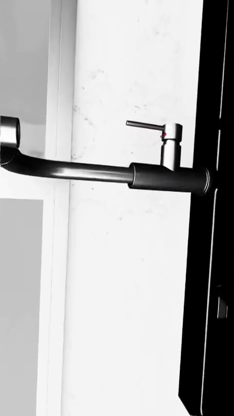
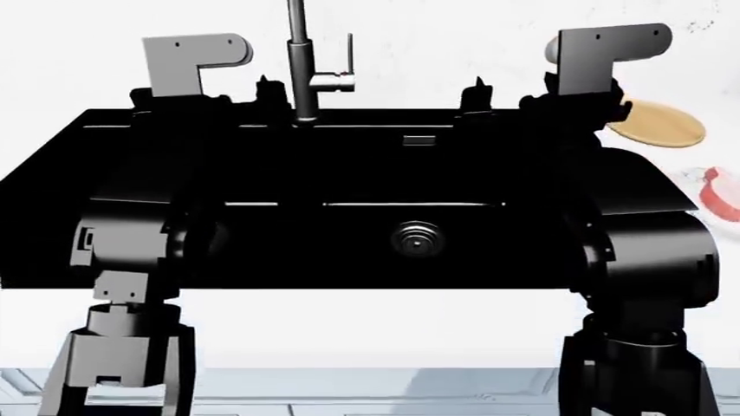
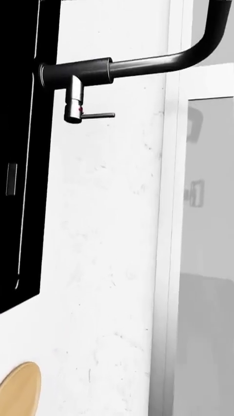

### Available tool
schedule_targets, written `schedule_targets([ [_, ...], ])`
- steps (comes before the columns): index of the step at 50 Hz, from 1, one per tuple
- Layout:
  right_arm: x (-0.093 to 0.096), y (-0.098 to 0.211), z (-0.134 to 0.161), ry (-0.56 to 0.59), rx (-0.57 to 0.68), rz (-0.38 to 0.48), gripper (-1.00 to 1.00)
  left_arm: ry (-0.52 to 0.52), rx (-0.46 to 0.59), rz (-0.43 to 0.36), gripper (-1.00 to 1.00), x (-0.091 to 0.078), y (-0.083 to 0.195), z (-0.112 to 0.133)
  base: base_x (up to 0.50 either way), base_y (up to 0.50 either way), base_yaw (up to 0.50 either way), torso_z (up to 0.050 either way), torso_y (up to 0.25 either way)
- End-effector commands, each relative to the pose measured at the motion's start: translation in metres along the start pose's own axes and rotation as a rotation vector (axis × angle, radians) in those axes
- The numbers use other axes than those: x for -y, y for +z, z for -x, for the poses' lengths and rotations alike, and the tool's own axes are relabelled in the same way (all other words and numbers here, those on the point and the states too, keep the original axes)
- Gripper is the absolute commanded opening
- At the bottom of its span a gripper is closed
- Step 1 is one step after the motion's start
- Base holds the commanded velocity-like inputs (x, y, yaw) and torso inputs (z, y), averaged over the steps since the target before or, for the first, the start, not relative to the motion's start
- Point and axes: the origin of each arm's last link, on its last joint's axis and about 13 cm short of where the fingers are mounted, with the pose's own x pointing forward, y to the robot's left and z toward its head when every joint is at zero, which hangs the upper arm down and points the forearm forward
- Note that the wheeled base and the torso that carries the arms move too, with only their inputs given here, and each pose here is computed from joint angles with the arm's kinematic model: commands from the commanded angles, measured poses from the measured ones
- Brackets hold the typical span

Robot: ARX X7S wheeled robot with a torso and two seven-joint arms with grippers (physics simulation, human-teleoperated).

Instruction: Pick the pork chop from the counter and place it in the sink. Then turn on the sink faucet.

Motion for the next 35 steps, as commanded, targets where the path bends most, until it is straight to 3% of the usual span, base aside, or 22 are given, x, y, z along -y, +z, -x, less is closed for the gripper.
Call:
schedule_targets([
  [1, 0.002, -0.002, -0.001, -0.003, -0.007, -0.013, 1.00, -0.033, -0.025, 0.017, 1.00, 0.003, -0.004, 0.001, 0.50, 0.00, 0.00, 0.000, 0.000],
  [35, 0.003, -0.001, -0.001, 0.002, -0.014, -0.010, 1.00, -0.118, -0.048, 0.088, 1.00, 0.010, -0.005, 0.014, 0.50, 0.00, 0.00, 0.000, 0.001],
])
